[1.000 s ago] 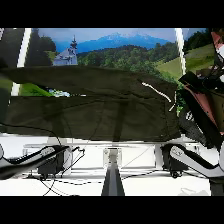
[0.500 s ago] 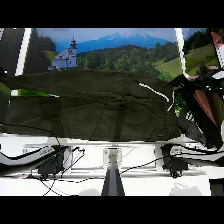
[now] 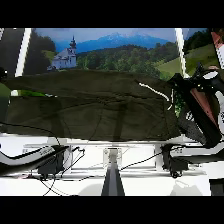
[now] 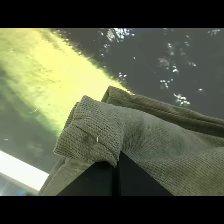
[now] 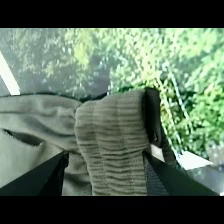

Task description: Fold the clothes and pants, and hang the long-sleeved shirts on hangers.

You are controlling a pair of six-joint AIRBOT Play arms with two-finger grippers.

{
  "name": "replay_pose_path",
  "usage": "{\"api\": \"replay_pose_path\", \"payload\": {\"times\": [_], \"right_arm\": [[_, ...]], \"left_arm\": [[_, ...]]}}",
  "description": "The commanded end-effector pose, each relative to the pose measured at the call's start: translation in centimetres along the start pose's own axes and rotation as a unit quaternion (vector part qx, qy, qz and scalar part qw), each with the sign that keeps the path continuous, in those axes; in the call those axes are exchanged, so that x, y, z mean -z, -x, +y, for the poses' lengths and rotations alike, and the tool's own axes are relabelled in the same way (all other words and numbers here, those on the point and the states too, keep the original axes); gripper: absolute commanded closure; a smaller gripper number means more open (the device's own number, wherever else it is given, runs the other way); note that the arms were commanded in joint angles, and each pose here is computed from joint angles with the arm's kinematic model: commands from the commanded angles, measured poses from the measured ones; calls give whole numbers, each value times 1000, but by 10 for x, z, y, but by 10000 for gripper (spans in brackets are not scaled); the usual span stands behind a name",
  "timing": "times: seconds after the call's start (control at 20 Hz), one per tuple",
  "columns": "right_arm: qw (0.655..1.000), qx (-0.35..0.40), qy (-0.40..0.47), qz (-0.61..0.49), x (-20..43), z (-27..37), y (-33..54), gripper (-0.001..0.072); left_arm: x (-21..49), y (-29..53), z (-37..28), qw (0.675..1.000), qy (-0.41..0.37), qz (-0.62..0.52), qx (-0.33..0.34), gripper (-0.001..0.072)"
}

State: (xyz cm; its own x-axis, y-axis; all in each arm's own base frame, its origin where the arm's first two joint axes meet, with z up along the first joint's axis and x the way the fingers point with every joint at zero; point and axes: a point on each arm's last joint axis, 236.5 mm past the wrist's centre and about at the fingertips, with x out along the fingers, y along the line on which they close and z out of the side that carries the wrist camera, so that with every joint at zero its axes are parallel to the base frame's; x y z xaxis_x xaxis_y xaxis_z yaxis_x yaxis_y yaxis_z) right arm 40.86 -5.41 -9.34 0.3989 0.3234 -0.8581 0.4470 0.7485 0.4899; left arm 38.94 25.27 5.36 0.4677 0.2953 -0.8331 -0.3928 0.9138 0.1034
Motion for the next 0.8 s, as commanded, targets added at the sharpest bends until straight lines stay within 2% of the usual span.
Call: {"api": "replay_pose_path", "payload": {"times": [0.0,0.25,0.5,0.6,0.65,0.7,0.75], "right_arm": [[1000,5,9,-17,-12,1,2,191],[997,48,55,-24,-33,-5,23,190],[999,12,18,40,-5,3,3,198],[998,-4,24,53,2,14,-7,253],[998,-7,33,54,3,19,-12,253],[998,-6,46,46,1,24,-18,306],[997,-5,65,30,-4,29,-21,398]], "left_arm": [[0,-1,0,1000,0,0,0,684],[0,-1,0,1000,0,0,0,684],[0,-1,0,1000,0,0,0,683],[0,-1,0,1000,0,0,0,683],[0,-1,0,1000,0,0,0,684],[0,-1,0,1000,0,0,0,683],[0,-1,0,1000,0,0,0,684]]}}
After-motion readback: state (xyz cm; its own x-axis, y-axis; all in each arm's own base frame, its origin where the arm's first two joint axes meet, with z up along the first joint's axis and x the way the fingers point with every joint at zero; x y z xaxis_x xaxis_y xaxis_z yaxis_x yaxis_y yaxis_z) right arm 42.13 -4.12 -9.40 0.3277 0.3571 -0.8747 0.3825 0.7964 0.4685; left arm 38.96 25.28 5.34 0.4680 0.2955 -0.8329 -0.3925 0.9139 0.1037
